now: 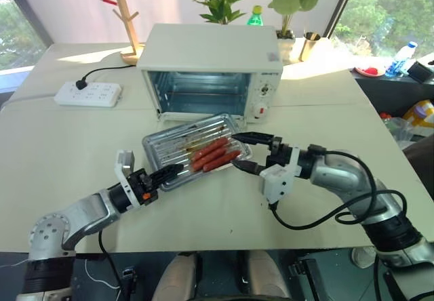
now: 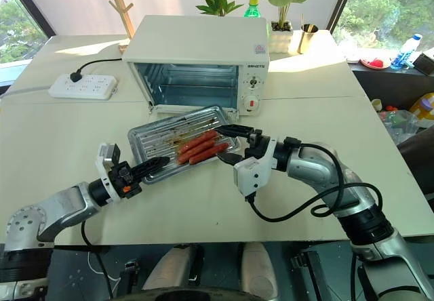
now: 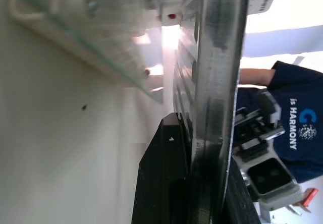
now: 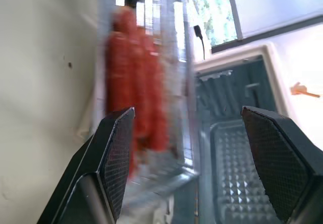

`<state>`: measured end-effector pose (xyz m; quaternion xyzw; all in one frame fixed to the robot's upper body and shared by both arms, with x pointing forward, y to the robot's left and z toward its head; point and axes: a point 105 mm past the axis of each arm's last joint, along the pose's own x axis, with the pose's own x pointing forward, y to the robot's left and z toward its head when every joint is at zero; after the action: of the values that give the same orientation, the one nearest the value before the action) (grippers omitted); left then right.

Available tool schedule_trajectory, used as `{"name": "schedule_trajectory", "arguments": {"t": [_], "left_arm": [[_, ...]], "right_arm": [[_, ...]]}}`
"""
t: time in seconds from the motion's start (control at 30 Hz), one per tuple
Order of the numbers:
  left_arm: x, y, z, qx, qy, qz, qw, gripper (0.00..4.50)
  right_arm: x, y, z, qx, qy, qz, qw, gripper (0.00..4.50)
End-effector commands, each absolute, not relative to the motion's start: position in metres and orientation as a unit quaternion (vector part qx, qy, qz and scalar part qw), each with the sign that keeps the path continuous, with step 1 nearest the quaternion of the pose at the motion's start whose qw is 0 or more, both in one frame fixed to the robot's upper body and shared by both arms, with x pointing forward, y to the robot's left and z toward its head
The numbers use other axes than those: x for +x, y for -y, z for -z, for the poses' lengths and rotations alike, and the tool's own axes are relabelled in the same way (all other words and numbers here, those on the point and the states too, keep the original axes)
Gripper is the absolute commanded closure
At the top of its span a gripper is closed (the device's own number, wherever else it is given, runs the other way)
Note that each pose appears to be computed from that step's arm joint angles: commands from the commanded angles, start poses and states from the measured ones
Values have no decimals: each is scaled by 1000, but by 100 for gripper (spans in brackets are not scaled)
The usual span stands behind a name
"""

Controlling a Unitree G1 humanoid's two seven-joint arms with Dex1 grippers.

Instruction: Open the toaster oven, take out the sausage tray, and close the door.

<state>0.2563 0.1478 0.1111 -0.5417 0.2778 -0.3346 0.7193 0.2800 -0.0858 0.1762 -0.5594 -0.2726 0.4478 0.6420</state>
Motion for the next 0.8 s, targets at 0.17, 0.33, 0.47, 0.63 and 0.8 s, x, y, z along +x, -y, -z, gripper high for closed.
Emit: {"name": "schedule_trajectory", "arguments": {"t": [0.17,0.33,0.47,0.63,0.8], "left_arm": [[247,-146,-123,-562,-237,353,710,450],[238,-146,-126,-573,-212,352,709,450],[234,-146,-127,-585,-195,342,709,450],[220,-153,-132,-594,-159,323,720,450],[211,-168,-139,-602,-112,280,740,450]], "right_arm": [[294,124,-184,-513,200,-417,723,108],[307,145,-175,-480,143,-396,769,108],[316,159,-164,-459,101,-386,794,108],[329,171,-137,-410,24,-393,823,108],[341,175,-123,-357,-21,-395,846,108]]}}
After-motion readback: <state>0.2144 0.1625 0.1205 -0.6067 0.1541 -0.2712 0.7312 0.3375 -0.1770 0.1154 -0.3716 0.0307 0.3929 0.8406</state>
